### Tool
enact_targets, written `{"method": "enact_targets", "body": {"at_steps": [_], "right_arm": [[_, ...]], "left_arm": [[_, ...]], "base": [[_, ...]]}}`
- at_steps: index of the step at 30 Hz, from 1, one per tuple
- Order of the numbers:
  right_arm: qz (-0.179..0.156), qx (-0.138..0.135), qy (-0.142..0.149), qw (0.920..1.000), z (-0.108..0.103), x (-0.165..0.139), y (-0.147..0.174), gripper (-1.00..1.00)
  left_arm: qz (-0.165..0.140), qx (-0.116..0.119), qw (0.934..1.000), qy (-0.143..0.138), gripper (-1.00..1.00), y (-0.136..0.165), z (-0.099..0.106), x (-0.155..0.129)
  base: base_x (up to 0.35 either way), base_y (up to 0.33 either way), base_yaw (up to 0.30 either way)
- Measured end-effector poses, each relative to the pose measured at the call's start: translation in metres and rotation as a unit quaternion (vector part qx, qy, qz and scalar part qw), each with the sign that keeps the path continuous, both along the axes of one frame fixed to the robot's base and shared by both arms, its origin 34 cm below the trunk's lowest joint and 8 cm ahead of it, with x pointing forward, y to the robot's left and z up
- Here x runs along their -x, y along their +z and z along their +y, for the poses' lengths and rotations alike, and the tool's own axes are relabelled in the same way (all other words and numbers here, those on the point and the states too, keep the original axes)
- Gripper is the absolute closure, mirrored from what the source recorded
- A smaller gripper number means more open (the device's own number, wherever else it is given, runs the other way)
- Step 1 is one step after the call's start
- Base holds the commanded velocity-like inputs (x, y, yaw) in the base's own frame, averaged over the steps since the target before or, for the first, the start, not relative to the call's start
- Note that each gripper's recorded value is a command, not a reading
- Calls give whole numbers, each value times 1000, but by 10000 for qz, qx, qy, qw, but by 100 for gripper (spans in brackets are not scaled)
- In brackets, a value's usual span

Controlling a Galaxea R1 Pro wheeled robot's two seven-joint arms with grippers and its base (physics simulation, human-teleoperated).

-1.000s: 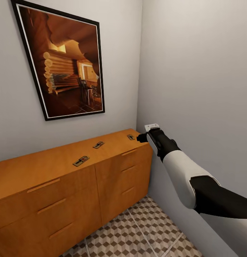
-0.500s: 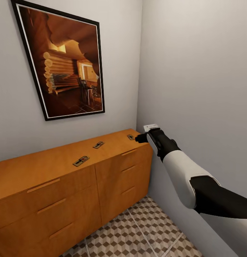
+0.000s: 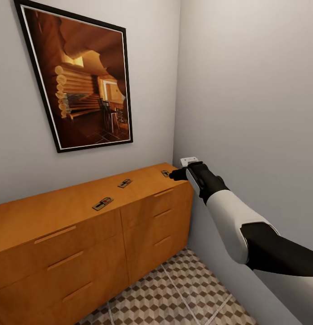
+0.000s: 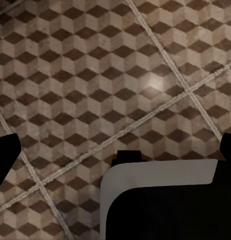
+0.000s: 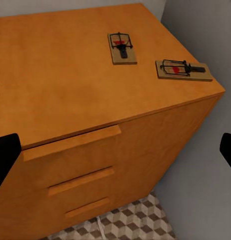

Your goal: Take the four mousetraps from the cabinet in the bathroom and place them on the bathroom floor. Make sure all four end up on the same floor surface, and ensure that at least two of them are either under or directly next to the same bathroom sink.

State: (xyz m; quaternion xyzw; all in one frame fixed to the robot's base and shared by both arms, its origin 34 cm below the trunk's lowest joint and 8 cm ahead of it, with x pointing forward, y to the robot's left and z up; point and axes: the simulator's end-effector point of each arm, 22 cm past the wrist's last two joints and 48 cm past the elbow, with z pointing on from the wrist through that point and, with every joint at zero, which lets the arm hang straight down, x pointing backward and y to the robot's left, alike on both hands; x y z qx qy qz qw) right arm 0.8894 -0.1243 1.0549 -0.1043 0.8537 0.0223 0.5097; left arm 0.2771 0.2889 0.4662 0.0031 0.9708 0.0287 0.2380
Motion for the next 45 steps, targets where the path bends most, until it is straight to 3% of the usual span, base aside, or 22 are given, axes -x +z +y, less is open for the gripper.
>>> {"method": "enact_targets", "body": {"at_steps": [14,32,45], "right_arm": [[5,23,1,10000,-1,0,-1,-100],[89,38,-3,10000,-1,-4,-14,-100],[110,39,-9,9999,-1,-4,-17,-100]], "left_arm": [[86,-1,10000,16,-100,-2,1,8],[186,5,9998,20,-100,-5,0,15],[197,5,9998,26,-100,-5,0,16]], "base": [[0,0,10],[0,0,156],[61,-61,22]]}}
